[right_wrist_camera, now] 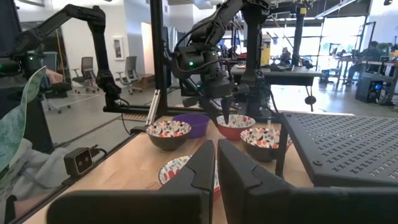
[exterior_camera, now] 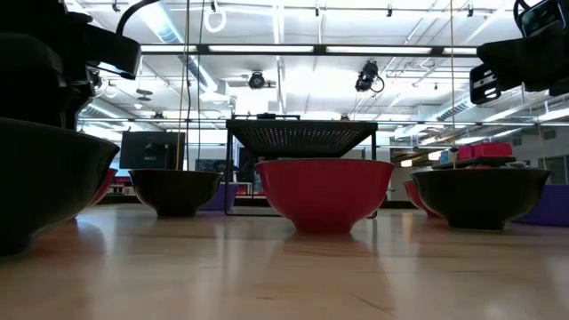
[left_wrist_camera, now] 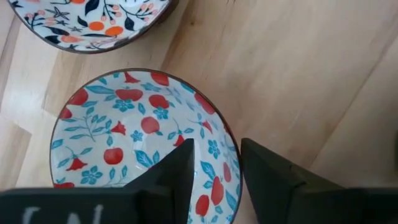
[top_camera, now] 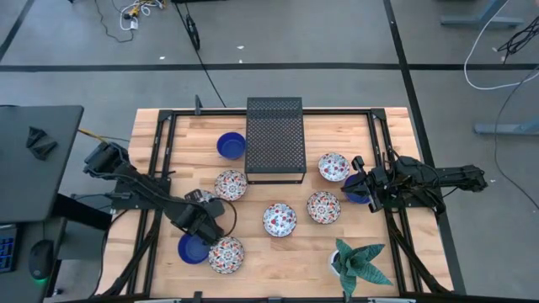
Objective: Pick & Place Mini bowls
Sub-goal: Put the left red patterned bowl on the shelf
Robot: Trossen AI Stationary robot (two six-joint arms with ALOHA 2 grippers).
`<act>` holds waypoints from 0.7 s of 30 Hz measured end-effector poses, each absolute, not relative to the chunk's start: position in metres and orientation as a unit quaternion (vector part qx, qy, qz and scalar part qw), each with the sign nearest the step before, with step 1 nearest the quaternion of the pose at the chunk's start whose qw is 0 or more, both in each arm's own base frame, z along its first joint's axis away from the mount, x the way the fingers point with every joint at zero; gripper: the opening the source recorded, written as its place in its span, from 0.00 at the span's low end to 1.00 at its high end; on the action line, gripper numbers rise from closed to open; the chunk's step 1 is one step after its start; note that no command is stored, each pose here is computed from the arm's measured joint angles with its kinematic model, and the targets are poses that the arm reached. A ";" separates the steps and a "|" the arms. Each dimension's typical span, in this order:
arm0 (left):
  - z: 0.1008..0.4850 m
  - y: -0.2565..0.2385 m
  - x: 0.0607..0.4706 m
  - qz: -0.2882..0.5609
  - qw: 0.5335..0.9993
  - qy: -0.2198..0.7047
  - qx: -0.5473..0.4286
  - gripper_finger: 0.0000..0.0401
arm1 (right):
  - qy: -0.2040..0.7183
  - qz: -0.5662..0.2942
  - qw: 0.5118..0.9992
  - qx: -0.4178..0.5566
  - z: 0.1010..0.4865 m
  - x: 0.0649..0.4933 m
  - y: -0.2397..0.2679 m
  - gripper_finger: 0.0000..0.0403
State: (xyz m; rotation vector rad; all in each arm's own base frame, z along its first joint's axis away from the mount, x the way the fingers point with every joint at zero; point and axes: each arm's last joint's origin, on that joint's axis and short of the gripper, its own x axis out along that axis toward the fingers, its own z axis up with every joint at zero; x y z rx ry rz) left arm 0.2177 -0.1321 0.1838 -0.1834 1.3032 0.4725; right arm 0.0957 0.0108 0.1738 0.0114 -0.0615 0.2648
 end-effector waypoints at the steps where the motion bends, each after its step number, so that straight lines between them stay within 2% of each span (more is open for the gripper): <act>1: 0.183 -0.132 0.218 0.218 0.765 0.600 -0.084 0.33 | -0.030 0.132 0.991 0.006 0.174 0.096 0.011 0.06; 14: 0.168 -0.125 0.216 0.215 0.757 0.607 -0.111 0.29 | -0.031 0.132 0.991 0.006 0.174 0.096 0.011 0.06; 17: 0.168 -0.124 0.216 0.213 0.757 0.608 -0.109 0.23 | -0.031 0.132 0.991 0.006 0.174 0.096 0.011 0.06; 21: 0.169 -0.123 0.216 0.214 0.753 0.612 -0.107 0.08 | -0.030 0.132 0.991 0.006 0.174 0.096 0.011 0.06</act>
